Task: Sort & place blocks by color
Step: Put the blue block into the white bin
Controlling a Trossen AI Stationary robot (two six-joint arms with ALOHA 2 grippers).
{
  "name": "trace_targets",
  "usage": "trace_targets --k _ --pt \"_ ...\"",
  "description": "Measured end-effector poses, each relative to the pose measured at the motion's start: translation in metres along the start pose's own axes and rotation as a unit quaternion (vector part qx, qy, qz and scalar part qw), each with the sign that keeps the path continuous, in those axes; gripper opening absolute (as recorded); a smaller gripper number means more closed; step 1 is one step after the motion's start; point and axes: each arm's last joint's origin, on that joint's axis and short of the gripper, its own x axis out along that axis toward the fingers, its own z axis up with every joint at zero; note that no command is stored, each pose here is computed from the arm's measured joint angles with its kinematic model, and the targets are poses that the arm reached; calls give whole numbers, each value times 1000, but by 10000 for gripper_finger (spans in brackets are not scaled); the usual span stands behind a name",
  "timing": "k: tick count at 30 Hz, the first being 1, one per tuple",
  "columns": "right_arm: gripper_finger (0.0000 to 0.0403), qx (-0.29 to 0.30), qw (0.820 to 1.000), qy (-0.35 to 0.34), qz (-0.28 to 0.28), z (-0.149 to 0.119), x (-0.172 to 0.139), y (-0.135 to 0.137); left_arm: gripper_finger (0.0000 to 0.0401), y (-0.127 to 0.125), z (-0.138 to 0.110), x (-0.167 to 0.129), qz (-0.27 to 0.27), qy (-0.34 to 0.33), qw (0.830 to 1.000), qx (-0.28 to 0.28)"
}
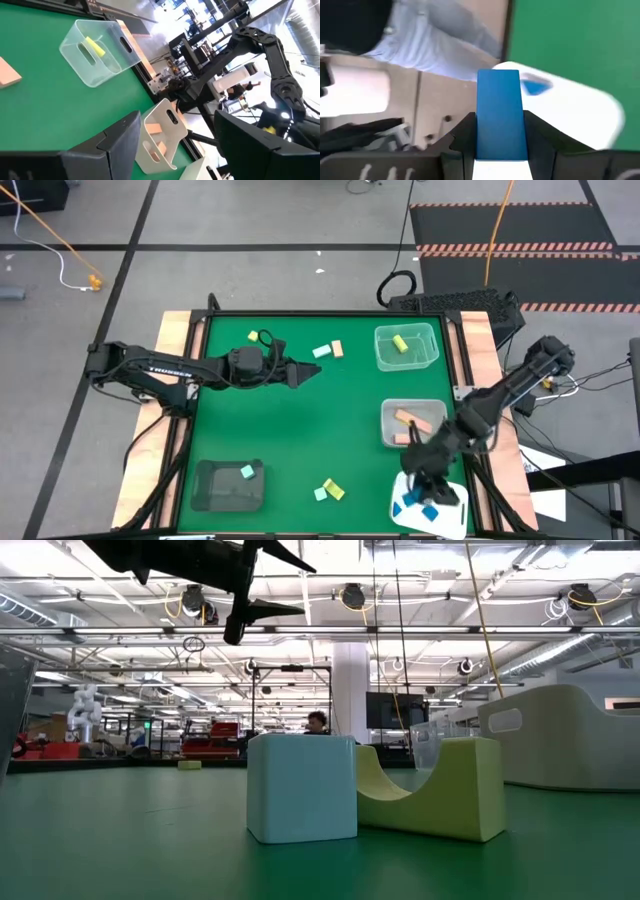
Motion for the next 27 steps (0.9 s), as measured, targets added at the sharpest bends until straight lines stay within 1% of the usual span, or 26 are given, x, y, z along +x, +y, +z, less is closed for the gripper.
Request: trace_targets --k 3,5,8,12,18,22,27 --pt "110 5 1000 11 22 -9 6 13 253 0 0 0 0 1 1000 9" --pt "110 19 999 17 30 -13 8 18 253 1 -1 0 3 2 1000 9" --pt "125 53 998 33 24 -18 14 20 253 3 -2 0 13 7 1000 11" --pt "144 76 996 44 21 -20 20 22 253 5 -3 0 26 12 1000 12" --pt "135 127 990 62 -7 -20 36 16 253 9 -5 -1 48 26 998 18" --pt "134 135 987 77 -32 -19 51 10 253 11 -7 -1 59 32 998 20" --pt "134 145 983 95 -62 -18 71 1 253 11 -7 -1 60 33 997 22"
